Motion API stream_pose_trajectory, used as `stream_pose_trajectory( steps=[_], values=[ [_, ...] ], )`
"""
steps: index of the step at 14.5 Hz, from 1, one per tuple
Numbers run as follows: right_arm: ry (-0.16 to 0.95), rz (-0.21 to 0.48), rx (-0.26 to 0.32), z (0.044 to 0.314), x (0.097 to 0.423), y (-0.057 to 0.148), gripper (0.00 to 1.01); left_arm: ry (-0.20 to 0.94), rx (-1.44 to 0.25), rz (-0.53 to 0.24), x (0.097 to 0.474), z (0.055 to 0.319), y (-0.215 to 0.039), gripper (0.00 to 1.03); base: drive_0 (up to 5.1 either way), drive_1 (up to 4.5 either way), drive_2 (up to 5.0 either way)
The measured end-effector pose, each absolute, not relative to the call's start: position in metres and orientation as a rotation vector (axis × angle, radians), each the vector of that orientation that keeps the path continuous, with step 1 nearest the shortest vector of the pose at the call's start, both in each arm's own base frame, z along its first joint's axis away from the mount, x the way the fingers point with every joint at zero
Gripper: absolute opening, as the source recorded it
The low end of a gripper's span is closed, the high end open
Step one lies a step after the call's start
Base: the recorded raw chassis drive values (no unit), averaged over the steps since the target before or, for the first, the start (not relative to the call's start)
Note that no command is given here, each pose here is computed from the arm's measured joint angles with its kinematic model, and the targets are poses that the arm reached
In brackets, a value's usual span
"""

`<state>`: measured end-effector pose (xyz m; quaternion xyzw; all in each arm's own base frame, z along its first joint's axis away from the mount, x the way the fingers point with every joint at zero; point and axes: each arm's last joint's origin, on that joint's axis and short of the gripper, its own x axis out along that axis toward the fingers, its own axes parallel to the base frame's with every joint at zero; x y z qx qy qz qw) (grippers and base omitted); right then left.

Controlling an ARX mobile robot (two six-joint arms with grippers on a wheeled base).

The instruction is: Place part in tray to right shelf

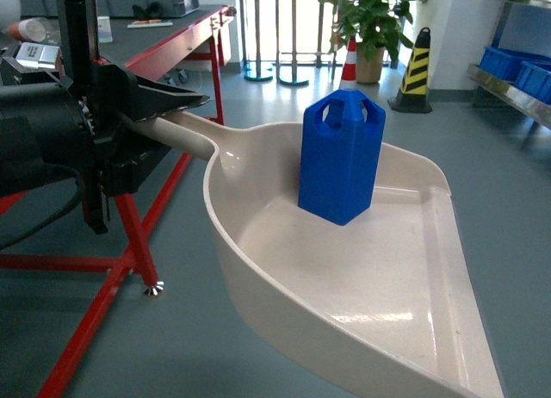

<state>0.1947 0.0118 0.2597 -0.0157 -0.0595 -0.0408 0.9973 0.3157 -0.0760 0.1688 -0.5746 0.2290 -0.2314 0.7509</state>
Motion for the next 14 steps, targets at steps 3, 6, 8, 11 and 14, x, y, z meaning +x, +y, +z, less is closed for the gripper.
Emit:
stream_pose_trajectory(
  steps=[3, 6, 8, 11, 14],
  values=[
    [-0.116, -0.081, -0.032, 0.2593, 0.1949, 0.0119, 0.98, 0.501, -1.255, -0.505, 0.3157, 0.1687, -0.0760, 0.13, 0.0, 4.38, -4.3],
    [-0.116, -0.081, -0.032, 0.2593, 0.1949, 0.0119, 0.98, 0.500, -1.255, -0.505, 0.3157, 0.1688, -0.0760, 0.13, -0.1, 4.20, -4.5],
    [-0.115, -0.079, -0.032, 0.2591, 0.1952, 0.0120, 0.98, 0.492, -1.257, -0.493, 0.3163, 0.1687, -0.0738, 0.13, -1.8, 0.26, -3.9],
    [-0.117, -0.080, -0.032, 0.2594, 0.1949, 0.0119, 0.98, 0.498, -1.255, -0.503, 0.3161, 0.1687, -0.0764, 0.13, -1.6, -1.62, -1.6],
    [-0.116, -0.080, -0.032, 0.2593, 0.1950, 0.0119, 0.98, 0.504, -1.255, -0.508, 0.3159, 0.1685, -0.0769, 0.13, -1.5, -1.50, -1.5]
  ],
)
